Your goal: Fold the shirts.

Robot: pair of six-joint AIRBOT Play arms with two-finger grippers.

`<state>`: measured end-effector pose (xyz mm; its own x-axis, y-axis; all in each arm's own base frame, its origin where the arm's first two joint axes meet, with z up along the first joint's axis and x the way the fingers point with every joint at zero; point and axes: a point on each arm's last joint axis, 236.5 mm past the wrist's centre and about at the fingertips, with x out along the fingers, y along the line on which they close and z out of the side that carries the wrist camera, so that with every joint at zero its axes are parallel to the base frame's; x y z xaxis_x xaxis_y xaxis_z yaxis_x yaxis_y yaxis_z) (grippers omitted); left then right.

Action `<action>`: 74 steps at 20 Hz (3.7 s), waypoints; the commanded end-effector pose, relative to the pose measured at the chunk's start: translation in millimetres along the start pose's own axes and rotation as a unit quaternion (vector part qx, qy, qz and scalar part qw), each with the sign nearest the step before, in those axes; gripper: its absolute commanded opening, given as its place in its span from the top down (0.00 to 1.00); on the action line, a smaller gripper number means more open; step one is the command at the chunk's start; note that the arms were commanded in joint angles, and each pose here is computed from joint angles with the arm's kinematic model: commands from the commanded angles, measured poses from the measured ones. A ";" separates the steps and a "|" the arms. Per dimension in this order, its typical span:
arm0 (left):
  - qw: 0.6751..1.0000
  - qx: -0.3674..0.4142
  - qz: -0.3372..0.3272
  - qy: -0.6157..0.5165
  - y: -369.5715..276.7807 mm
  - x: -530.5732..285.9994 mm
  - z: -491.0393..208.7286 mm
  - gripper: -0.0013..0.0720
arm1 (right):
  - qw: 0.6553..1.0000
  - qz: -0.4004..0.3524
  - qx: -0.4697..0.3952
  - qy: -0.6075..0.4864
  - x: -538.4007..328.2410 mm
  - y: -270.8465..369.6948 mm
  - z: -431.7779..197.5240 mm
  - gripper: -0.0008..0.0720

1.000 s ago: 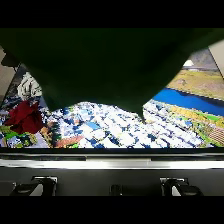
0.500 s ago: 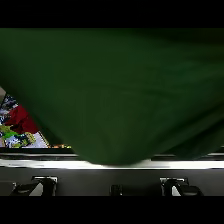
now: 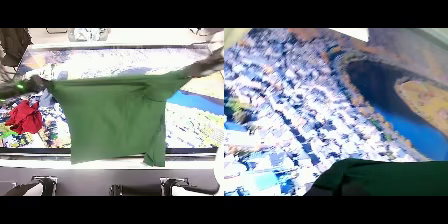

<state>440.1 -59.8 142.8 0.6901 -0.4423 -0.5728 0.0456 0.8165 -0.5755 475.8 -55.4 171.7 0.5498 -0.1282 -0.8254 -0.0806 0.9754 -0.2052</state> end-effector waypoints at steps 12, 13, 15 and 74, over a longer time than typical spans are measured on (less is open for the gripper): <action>0.963 -0.086 0.028 0.254 93.0 26.7 -94.3 0.17 | 0.979 0.197 -0.018 0.060 106.6 37.2 -23.1 0.02; 0.952 -0.084 0.058 0.289 108.5 6.2 -110.6 0.18 | 0.978 0.178 -0.017 0.103 96.0 9.4 -50.0 0.07; 0.928 -0.093 0.120 0.341 135.0 -26.3 -154.7 0.18 | 0.964 0.168 0.004 0.207 81.0 -27.6 -110.7 0.28; 0.892 0.262 0.038 -0.365 -217.7 -373.5 84.5 0.96 | 0.851 -0.183 -0.112 -0.480 -467.0 -20.5 -16.8 0.94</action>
<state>218.1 -44.0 547.6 0.9791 -0.1760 0.1016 0.1838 0.9802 -0.0740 200.1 -12.3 564.6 0.9839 -0.0850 0.1571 0.1586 0.8202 -0.5496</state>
